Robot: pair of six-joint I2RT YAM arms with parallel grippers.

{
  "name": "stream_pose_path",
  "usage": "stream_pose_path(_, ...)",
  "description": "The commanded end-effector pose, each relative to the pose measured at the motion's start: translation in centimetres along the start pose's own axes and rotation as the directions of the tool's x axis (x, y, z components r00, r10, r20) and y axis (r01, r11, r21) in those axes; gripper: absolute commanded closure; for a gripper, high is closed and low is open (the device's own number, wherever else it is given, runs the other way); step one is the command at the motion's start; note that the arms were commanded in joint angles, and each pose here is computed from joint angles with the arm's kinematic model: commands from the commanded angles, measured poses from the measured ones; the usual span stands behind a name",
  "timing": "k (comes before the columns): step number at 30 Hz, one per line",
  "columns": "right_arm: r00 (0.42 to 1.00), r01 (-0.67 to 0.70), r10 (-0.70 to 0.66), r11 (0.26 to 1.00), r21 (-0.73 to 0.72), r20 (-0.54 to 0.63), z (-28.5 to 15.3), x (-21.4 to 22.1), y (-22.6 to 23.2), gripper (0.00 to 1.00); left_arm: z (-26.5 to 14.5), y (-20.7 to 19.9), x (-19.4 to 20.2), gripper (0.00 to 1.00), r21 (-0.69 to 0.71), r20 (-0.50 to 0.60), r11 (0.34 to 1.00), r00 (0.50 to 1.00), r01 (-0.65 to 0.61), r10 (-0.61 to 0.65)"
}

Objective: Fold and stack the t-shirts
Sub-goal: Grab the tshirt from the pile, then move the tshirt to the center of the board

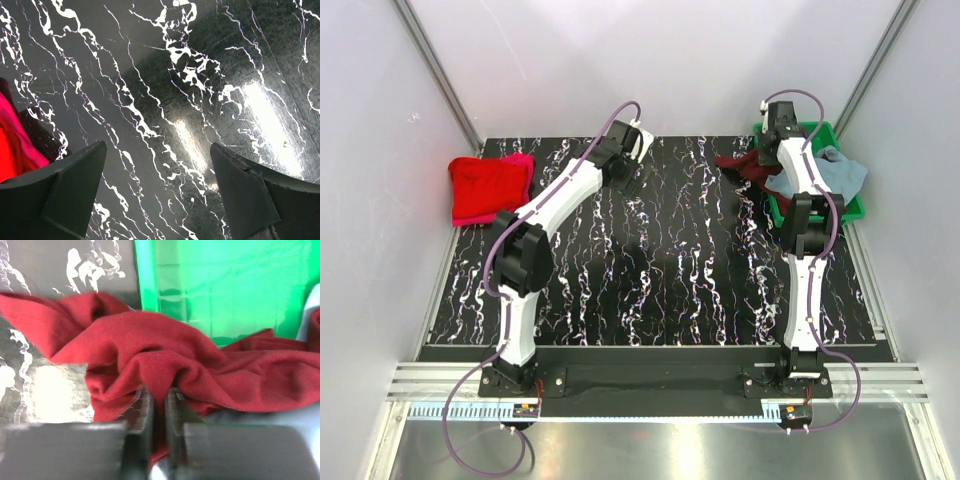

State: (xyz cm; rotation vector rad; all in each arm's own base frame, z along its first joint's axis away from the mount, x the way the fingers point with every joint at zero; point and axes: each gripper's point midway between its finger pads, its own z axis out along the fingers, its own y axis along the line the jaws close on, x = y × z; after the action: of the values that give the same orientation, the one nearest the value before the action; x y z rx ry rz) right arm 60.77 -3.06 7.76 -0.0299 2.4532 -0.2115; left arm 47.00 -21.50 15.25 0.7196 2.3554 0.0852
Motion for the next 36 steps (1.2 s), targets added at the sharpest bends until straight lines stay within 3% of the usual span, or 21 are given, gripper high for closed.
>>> stream_pose_path(1, 0.996, -0.018, 0.023, 0.998, -0.056, 0.089, -2.4, -3.3, 1.1, 1.00, -0.7, 0.1, -2.6, 0.09, -0.008, 0.080, 1.000, 0.997, 0.017, -0.016)
stream_pose_path(5, 0.988, -0.026, 0.039, 0.996, -0.089, 0.146, -5.6, -5.4, 1.2, 1.00, -0.6, 0.4, -2.5, 0.08, -0.034, 0.076, 0.999, 0.997, 0.021, -0.018)
stream_pose_path(12, 0.923, -0.022, 0.069, 0.992, -0.128, 0.378, -16.8, -12.6, 0.7, 1.00, -1.6, 2.4, -4.0, 0.07, -0.086, 0.123, 0.996, 0.992, 0.038, -0.027)
stream_pose_path(19, 0.880, 0.021, 0.095, 0.971, -0.238, 0.465, -23.7, -14.3, 2.7, 1.00, -2.5, 6.7, -5.3, 0.01, -0.143, 0.177, 0.978, 0.976, 0.154, -0.127)
stream_pose_path(27, 0.814, 0.129, 0.125, 0.913, -0.386, 0.568, -30.3, -16.8, 7.1, 1.00, -5.3, 12.4, -7.0, 0.01, -0.232, 0.279, 0.935, 0.939, 0.270, -0.202)
stream_pose_path(32, 0.753, 0.260, 0.165, 0.815, -0.518, 0.637, -36.7, -18.0, 11.8, 1.00, -7.3, 16.1, -7.3, 0.01, -0.292, 0.332, 0.896, 0.914, 0.336, -0.234)
stream_pose_path(36, 0.749, 0.376, 0.191, 0.666, -0.645, 0.634, -41.0, -16.7, 17.2, 1.00, -7.3, 18.5, -5.8, 0.01, -0.323, 0.322, 0.866, 0.905, 0.382, -0.279)
